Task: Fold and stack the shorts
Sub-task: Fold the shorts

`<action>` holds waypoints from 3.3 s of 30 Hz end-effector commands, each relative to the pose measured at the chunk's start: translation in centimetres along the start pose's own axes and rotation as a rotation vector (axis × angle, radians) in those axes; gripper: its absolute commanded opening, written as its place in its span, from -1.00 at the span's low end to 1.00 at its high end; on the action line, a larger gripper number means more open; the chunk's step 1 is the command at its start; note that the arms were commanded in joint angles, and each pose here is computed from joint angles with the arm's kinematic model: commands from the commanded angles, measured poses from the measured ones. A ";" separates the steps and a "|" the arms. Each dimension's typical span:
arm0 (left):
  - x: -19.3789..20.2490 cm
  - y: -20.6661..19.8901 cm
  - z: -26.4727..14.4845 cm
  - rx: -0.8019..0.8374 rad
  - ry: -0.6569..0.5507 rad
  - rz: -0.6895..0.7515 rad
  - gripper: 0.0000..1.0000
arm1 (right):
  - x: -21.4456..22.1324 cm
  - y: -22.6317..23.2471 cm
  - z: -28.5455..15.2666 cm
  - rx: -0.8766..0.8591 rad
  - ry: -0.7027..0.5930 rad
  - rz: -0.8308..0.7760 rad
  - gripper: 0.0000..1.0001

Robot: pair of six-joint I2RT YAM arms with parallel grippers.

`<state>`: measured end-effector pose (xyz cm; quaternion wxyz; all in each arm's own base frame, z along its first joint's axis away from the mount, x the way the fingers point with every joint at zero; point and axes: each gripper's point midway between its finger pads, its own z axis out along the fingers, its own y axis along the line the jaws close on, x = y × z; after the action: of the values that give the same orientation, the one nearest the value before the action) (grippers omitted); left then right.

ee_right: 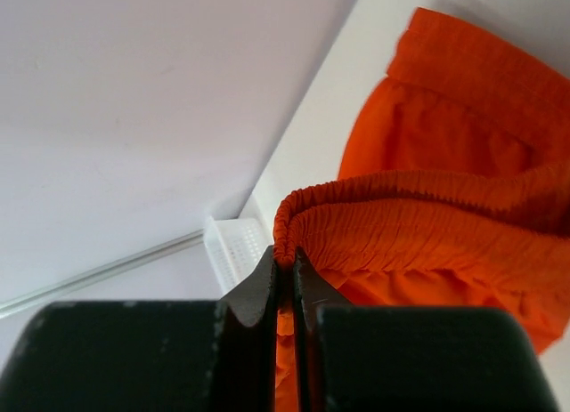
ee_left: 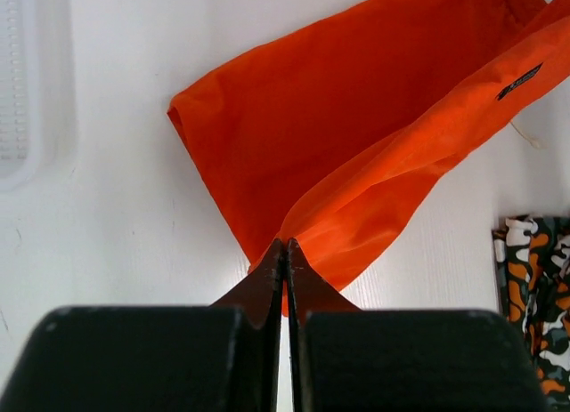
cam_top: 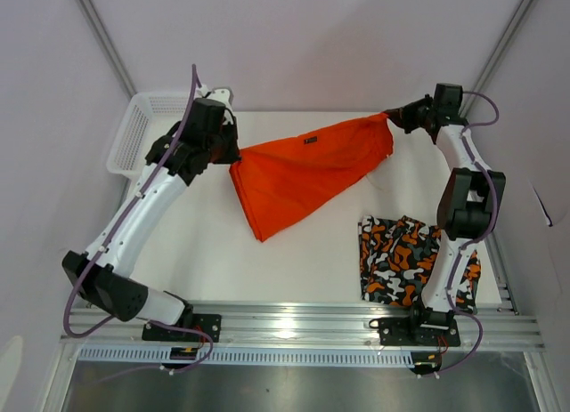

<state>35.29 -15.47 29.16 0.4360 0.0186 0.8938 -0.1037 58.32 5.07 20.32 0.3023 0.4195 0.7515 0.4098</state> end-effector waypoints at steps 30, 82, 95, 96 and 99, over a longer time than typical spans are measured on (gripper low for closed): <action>0.4 10.9 14.1 -0.264 0.078 -0.146 -1.00 | 0.1 9.2 11.1 -0.641 -0.064 -0.122 0.58; 4.0 1.8 15.1 -0.031 0.092 -0.009 0.63 | -0.4 -7.9 12.6 -0.029 0.062 -1.254 0.99; 5.6 0.6 14.8 0.002 0.111 -0.006 0.62 | 5.1 -8.2 11.6 0.013 0.086 -1.453 0.83; 5.5 0.6 14.6 0.003 0.106 -0.005 0.62 | 5.3 -8.0 11.5 0.019 0.084 -1.458 0.83; 5.4 0.8 14.0 0.001 0.096 -0.004 0.62 | 6.2 -7.8 11.2 0.016 0.114 -1.428 0.69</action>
<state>43.10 -17.55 14.28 0.3656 0.0116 0.9261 -0.0922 61.11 12.42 3.25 0.4284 -0.1934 0.8718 0.1381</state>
